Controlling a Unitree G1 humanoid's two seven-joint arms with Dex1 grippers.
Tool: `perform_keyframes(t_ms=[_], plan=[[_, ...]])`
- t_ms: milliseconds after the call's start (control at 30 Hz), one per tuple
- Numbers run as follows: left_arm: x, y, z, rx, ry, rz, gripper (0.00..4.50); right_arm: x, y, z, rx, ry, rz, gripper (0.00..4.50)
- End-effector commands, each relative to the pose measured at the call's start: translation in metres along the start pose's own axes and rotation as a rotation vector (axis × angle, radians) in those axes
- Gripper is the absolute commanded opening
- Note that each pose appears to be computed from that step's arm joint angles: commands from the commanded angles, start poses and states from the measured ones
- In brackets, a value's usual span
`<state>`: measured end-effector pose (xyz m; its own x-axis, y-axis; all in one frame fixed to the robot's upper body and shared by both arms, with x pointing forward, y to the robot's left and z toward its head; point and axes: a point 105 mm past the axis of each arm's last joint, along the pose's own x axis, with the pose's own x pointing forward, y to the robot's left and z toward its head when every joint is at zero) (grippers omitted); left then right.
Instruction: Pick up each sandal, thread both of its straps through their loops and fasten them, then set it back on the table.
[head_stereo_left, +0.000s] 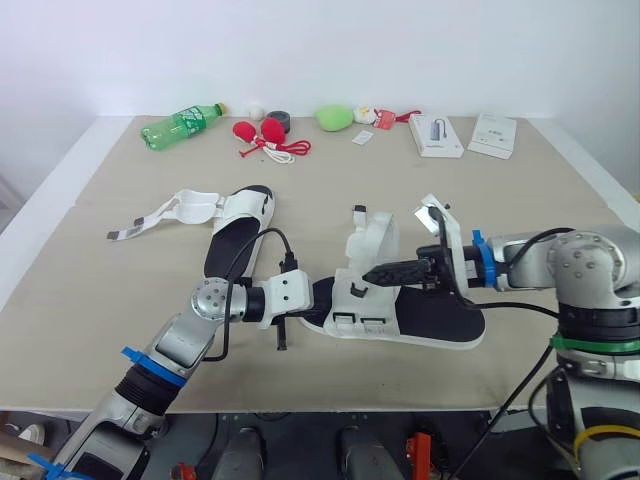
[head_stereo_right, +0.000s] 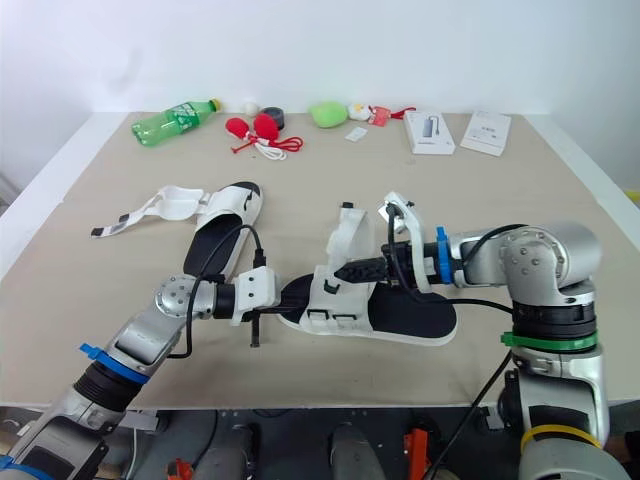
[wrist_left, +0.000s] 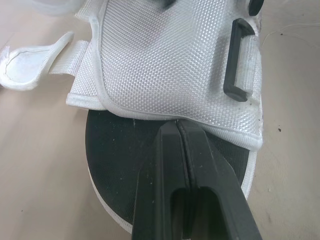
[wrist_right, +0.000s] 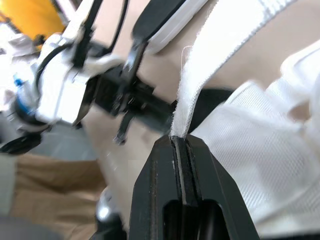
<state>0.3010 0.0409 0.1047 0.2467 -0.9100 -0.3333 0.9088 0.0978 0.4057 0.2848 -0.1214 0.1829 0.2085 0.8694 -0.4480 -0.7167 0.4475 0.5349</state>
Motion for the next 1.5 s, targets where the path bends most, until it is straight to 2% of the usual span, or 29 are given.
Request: perform_keyframes(t_ms=[33, 433, 1500], plan=[[0.003, -0.013, -0.025, -0.05, 0.092, -0.039, 0.0, -0.002, 0.01, -0.002, -0.022, 0.018, 0.045, 0.02], [0.003, -0.015, -0.025, -0.049, 0.094, -0.042, 0.0, -0.012, 0.004, -0.01, 0.014, 0.04, 0.012, 0.02], [0.005, -0.014, -0.024, -0.048, 0.091, -0.053, 0.0, -0.024, 0.002, 0.013, 0.018, -0.054, -0.005, 0.02]])
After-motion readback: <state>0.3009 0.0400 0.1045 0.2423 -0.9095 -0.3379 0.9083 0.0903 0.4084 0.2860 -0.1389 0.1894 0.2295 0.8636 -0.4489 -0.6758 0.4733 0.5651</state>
